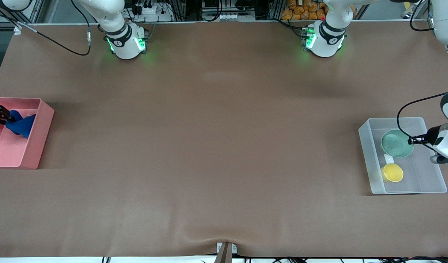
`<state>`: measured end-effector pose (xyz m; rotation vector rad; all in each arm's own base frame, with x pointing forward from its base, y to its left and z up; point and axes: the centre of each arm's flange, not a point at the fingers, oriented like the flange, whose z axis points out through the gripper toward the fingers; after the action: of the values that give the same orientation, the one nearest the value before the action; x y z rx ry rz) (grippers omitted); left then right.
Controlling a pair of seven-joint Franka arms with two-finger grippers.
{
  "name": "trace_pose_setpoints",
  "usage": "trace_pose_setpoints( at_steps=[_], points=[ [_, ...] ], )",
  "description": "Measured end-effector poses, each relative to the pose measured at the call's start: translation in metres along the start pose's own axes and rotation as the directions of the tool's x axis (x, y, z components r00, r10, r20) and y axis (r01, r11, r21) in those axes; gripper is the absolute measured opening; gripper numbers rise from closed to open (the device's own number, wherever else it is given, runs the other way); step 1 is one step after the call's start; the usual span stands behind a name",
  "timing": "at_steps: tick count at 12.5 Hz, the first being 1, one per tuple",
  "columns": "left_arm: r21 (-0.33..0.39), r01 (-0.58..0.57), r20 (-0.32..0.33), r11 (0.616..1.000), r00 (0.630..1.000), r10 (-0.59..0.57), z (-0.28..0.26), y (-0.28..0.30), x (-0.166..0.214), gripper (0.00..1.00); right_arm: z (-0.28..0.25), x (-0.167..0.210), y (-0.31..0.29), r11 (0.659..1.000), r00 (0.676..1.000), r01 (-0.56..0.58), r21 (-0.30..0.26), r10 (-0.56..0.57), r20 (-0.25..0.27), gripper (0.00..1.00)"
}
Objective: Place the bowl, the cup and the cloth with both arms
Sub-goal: 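Carry the green bowl into the clear tray while the right gripper drops the cloth, then release the green bowl in the clear tray with the left gripper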
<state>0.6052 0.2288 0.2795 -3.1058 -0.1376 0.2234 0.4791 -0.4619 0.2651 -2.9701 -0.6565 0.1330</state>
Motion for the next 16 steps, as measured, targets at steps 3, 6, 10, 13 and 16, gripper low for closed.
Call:
trace_pose_setpoints(
  at_steps=[3, 6, 10, 13, 16],
  points=[
    [-0.007, -0.022, 0.003, 1.0, 1.0, 0.022, 0.016, -0.006, -0.008, 0.03, -0.027, 0.007, 0.007, 0.999, 1.0, 0.006, -0.035, -0.006, -0.02, 0.86],
    [-0.006, -0.007, -0.032, 1.0, 0.999, 0.007, 0.037, -0.008, -0.015, 0.03, -0.072, 0.012, 0.0, 1.0, 0.999, -0.009, -0.028, 0.007, -0.05, 1.0],
    [0.003, -0.024, -0.043, 1.0, 0.999, 0.024, 0.055, 0.001, -0.016, 0.03, -0.144, 0.036, -0.042, 0.996, 0.992, -0.094, -0.003, 0.093, -0.083, 1.0],
    [0.016, -0.122, -0.039, 0.992, 0.992, 0.123, 0.066, 0.004, -0.014, 0.32, -0.179, 0.059, -0.077, 0.986, 0.983, -0.166, 0.017, 0.167, -0.075, 1.0],
    [0.027, -0.159, -0.058, 0.987, 0.985, 0.16, 0.059, 0.004, -0.008, 0.67, -0.211, 0.082, -0.11, 0.971, 0.969, -0.24, -0.002, 0.239, -0.063, 1.0]
  ],
)
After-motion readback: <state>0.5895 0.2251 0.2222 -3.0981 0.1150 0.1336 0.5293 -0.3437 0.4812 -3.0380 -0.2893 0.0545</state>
